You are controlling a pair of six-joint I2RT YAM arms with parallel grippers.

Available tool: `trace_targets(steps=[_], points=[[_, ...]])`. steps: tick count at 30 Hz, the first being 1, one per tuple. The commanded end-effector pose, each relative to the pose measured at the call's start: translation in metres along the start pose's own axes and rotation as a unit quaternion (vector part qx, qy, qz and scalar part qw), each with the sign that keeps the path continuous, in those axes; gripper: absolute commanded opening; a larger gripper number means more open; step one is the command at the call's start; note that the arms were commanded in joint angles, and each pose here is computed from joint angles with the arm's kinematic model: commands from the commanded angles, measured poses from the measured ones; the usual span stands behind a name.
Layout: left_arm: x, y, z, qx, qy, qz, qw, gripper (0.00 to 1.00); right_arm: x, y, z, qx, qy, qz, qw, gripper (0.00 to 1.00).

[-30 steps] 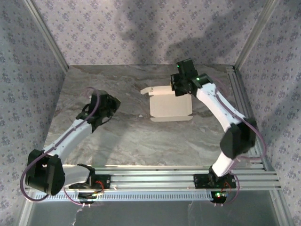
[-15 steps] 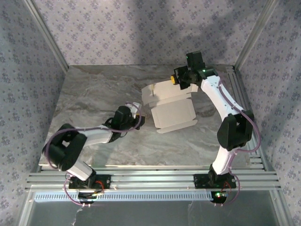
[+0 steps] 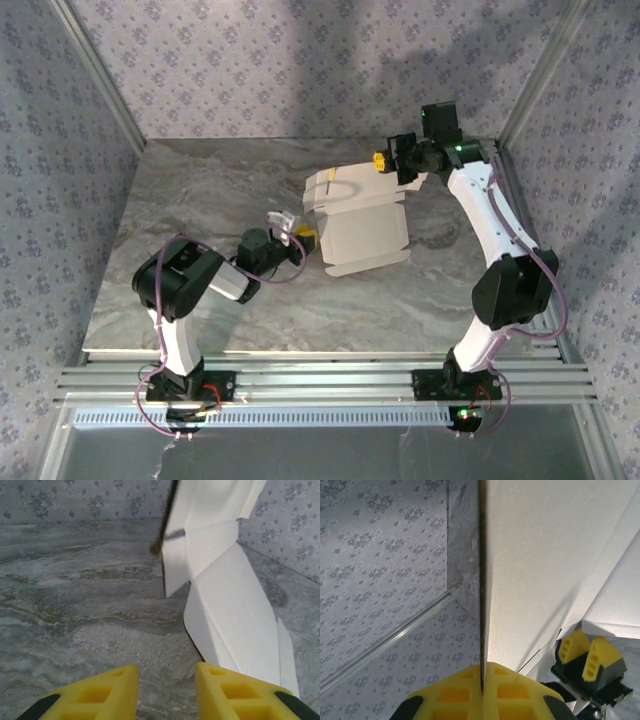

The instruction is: Fold the paper box

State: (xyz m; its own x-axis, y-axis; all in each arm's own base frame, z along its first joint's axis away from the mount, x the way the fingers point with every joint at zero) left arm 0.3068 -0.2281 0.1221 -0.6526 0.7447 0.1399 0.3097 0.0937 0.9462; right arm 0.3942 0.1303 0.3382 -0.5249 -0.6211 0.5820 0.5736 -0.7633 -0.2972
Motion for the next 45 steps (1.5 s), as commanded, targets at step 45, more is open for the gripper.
trace_targets(steps=[45], points=[[0.023, 0.11, -0.042, -0.12, -0.081, -0.192, 0.971, 0.42, 0.09, -0.017, 0.014, 0.007, 0.112, 0.077, 0.991, 0.0]])
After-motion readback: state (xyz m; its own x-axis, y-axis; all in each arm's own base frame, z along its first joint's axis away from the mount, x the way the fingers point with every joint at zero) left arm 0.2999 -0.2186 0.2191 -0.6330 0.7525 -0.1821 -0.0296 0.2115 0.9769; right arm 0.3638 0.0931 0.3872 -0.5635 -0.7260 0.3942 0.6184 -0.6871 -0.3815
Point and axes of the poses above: each hand's point on the last joint's axis, 136 mm out from that joint toward the fingers, its own x axis back along the fingers, its own z axis along the line the jaws close on, y = z × x, the point moved 8 cm from there along x, back along the fingers, and after that the axes turned 2 degrees about x, right-handed, at the moved point
